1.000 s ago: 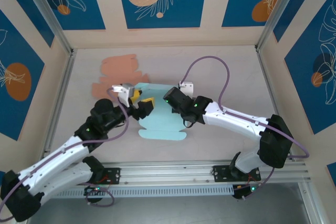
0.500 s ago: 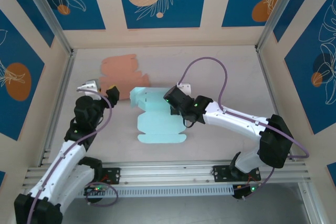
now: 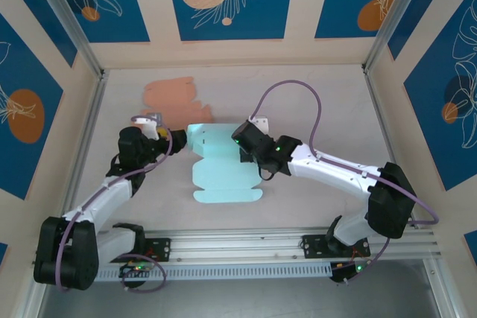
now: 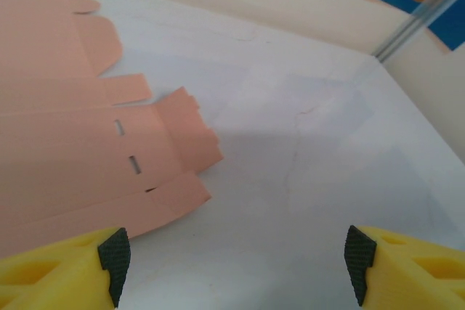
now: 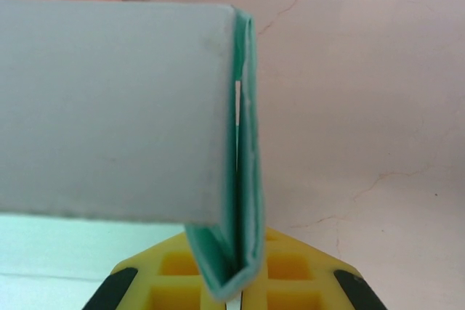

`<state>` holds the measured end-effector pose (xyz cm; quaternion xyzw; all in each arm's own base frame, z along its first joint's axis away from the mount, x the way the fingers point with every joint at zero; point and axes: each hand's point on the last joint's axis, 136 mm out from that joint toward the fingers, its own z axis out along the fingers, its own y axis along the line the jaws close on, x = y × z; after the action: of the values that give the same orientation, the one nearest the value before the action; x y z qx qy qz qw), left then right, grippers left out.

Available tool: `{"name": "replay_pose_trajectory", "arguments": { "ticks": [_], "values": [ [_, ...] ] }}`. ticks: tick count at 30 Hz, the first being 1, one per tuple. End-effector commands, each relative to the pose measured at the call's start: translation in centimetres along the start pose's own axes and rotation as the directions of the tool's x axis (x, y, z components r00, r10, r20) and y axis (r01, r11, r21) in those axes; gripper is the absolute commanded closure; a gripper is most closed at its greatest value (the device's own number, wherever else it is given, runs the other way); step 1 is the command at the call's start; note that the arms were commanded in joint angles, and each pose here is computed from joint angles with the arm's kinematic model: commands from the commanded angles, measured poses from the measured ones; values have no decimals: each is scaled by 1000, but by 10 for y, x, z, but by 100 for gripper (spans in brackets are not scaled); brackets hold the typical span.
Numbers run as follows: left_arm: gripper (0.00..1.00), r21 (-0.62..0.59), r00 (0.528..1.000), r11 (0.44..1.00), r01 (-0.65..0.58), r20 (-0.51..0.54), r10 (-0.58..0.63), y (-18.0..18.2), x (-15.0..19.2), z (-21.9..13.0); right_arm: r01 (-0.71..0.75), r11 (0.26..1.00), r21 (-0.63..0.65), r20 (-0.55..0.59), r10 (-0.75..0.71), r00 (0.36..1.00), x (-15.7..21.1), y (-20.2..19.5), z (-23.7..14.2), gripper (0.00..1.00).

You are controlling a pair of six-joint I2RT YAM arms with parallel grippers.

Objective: Fold the paper box

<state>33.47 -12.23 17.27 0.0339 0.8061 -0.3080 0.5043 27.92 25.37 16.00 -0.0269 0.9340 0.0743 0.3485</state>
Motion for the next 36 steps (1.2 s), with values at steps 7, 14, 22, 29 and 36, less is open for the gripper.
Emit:
{"name": "replay_pose_trajectory", "arguments": {
  "ticks": [7,14,22,29,36],
  "values": [
    [21,226,997,971,-74,14,73,-53,0,6,-8,1000,-22,42,9,999,-21,11,11,100],
    [21,284,997,957,-66,-17,74,-68,14,14,-24,999,-30,39,25,999,-24,10,14,100],
    [26,350,979,920,-177,-31,200,-84,30,8,-34,999,-2,10,34,999,-22,4,15,100],
    [40,399,962,891,-219,-62,264,-90,43,3,-31,1000,-2,5,31,1000,-23,3,16,100],
    [36,432,941,862,-265,-77,328,-94,51,1,-23,999,22,-8,23,1000,-21,-2,22,100]
  ]
}}
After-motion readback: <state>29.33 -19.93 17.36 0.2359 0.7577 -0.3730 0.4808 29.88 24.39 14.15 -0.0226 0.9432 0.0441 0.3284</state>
